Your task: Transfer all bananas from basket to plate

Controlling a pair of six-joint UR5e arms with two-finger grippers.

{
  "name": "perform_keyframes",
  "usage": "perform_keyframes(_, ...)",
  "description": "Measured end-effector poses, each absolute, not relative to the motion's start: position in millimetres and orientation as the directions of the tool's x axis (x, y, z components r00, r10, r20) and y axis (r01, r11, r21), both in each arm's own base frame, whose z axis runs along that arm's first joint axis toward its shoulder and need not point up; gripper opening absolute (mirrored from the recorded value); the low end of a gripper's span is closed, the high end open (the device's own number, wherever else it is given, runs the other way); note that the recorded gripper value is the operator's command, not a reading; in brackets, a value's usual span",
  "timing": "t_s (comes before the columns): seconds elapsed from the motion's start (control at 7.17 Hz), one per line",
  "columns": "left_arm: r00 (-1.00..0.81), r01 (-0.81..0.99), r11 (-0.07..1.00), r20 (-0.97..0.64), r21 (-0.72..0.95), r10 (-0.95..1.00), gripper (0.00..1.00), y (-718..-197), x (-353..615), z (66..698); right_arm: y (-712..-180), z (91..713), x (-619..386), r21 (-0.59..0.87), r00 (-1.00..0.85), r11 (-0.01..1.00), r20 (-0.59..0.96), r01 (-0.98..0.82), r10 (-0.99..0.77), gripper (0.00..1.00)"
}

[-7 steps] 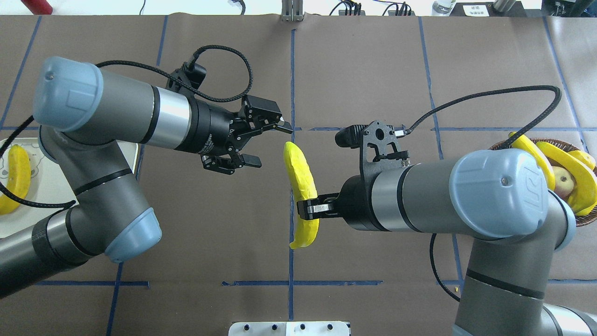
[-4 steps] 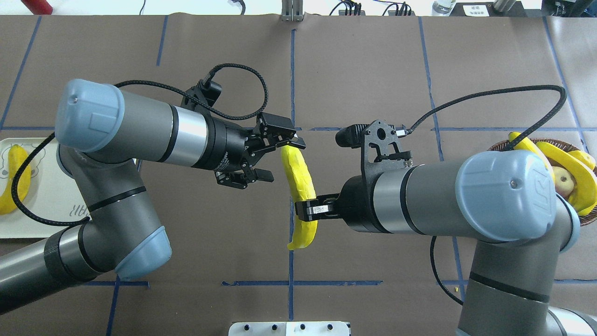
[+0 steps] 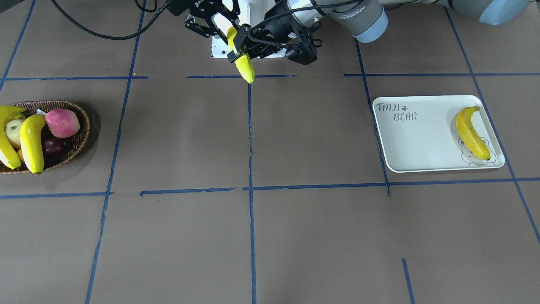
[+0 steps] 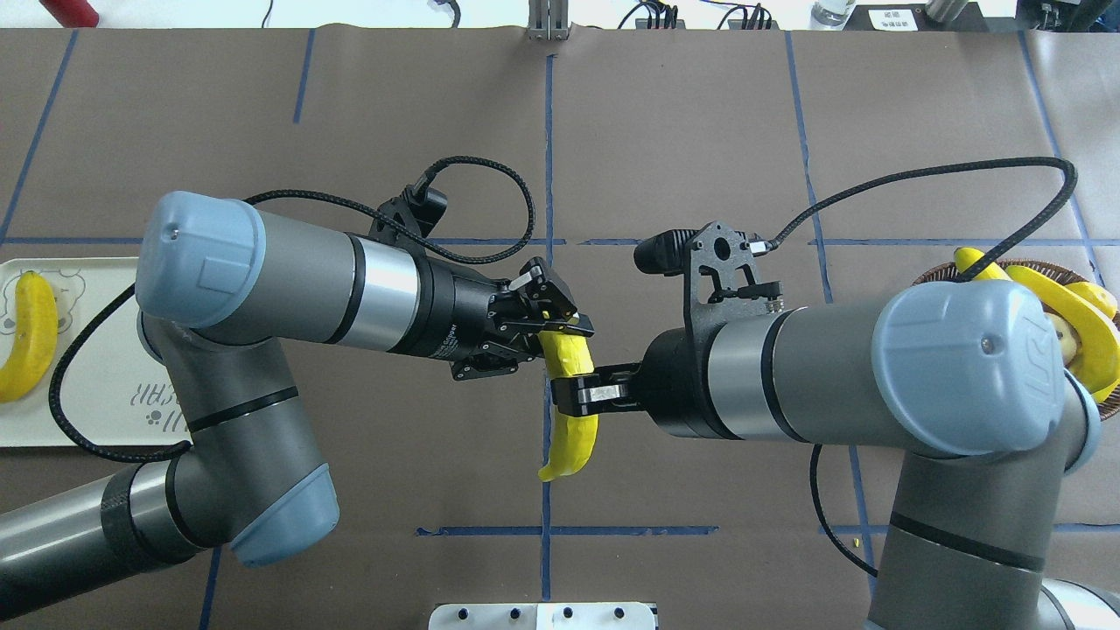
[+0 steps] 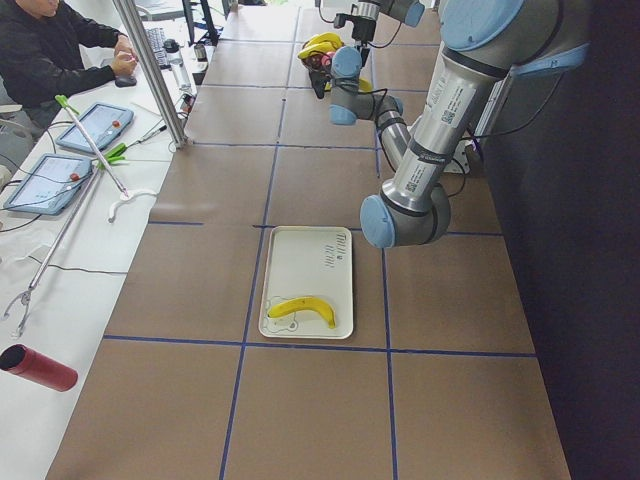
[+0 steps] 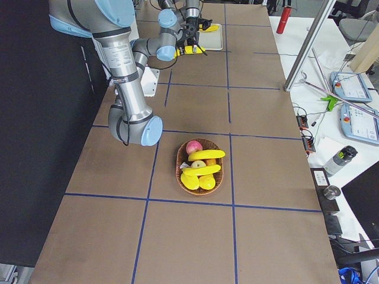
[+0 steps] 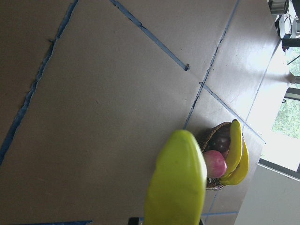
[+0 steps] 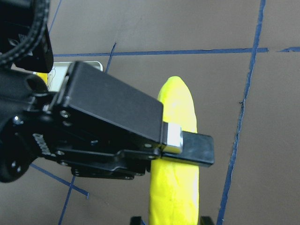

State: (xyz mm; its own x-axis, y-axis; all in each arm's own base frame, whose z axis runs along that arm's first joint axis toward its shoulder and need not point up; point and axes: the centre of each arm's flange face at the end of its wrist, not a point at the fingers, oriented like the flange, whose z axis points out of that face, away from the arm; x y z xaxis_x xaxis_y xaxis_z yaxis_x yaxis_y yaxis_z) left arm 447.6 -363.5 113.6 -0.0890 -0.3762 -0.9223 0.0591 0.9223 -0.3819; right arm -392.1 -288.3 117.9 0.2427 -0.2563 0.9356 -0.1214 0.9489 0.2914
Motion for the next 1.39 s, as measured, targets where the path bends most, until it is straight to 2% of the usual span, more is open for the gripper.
perform_keyframes(0.42, -0.086, 0.119, 0.915, -0.922, -0.386, -0.378, 0.00, -389.7, 431.2, 120.0, -283.3, 110.3, -372.8, 0.293, 0.218, 0.947, 0.941, -0.133, -0.260, 1.00)
perform_keyframes(0.7, 0.040, 0.245, 0.886, -0.909, -0.394, -0.415, 0.00, -435.5, 423.1, 154.6, -274.2, 108.6, -351.8, 0.267, 0.196, 0.955, 0.951, -0.127, -0.239, 1.00)
perform_keyframes(1.12, 0.441, 0.361, 0.914, -0.829, -0.186, -0.343, 0.00, -489.7, 370.1, 279.6, -281.4, 138.1, -319.2, 0.228, 0.279, 0.962, 0.943, -0.149, -0.180, 1.00)
perform_keyframes(1.39, 0.629, 0.338, 0.935, -0.713, -0.106, -0.309, 0.00, -489.0, 314.9, 401.6, -300.6, 155.3, -312.4, 0.182, 0.413, 0.970, 0.905, -0.164, -0.100, 1.00)
